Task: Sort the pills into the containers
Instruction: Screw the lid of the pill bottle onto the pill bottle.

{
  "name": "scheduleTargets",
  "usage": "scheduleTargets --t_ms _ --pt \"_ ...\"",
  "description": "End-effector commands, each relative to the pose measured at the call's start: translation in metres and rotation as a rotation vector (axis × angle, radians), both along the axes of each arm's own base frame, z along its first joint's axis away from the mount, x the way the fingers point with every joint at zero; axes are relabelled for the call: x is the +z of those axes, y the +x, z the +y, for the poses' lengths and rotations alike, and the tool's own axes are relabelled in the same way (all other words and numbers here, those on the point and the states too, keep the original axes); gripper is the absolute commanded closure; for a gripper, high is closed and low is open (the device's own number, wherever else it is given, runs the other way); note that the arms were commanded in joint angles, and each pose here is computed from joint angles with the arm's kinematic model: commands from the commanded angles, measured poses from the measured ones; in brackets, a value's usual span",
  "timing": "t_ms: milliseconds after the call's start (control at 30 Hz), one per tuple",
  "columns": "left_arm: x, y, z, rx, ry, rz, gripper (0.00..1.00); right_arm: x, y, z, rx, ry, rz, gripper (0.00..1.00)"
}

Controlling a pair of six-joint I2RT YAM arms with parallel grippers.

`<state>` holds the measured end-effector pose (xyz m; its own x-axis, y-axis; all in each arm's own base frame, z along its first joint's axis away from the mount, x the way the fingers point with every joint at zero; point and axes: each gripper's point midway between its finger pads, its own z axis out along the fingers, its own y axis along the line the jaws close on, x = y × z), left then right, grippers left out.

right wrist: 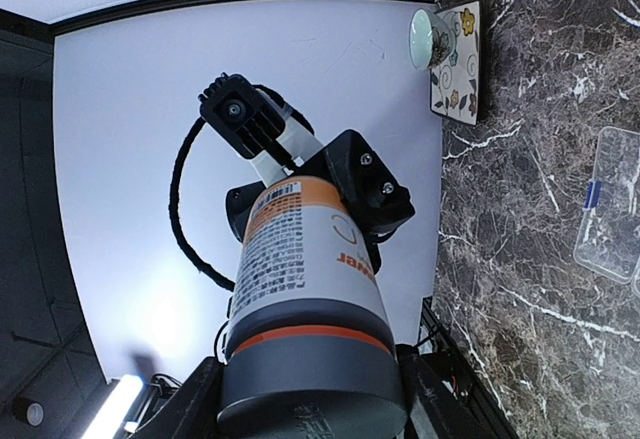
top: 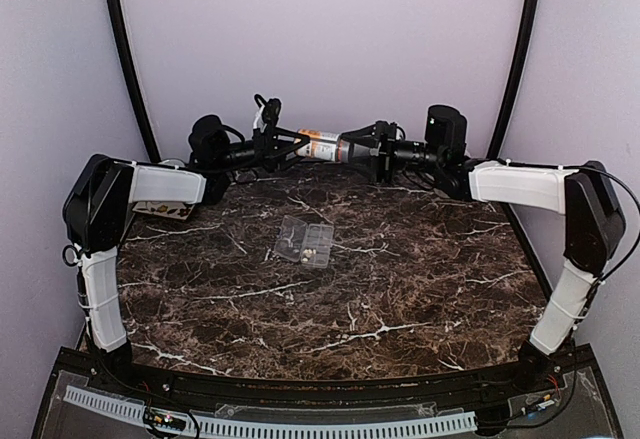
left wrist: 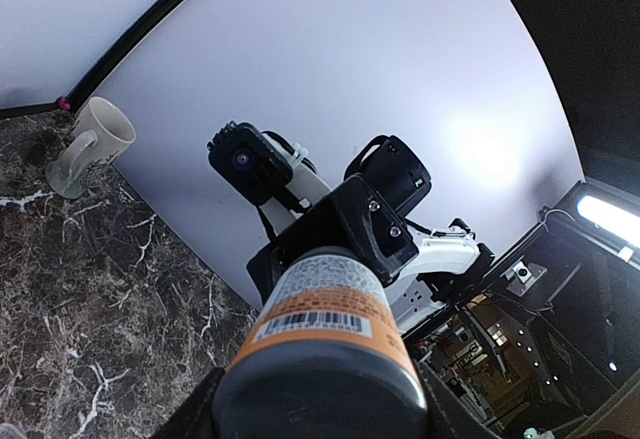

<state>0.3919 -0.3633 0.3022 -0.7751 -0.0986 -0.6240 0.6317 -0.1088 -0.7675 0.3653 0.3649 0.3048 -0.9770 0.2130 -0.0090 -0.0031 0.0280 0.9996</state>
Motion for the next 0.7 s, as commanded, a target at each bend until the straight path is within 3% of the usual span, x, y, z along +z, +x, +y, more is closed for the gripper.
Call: scheduleTargets --t_ms 0,333,667 --pt "0.020 -0.056 -0.023 -0.169 0.005 -0.110 1.00 0.013 0.003 0.008 -0.013 0.061 -0.012 0.63" --pt "0.021 -0.055 -0.023 -0.175 -0.025 -0.079 1.00 0.015 0.007 0.002 -0.040 0.035 -0.038 0.44" --pt "0.025 -0.051 -0.018 -0.170 -0.065 -0.046 1.00 0.016 0.008 -0.005 -0.068 -0.008 -0.074 0.38"
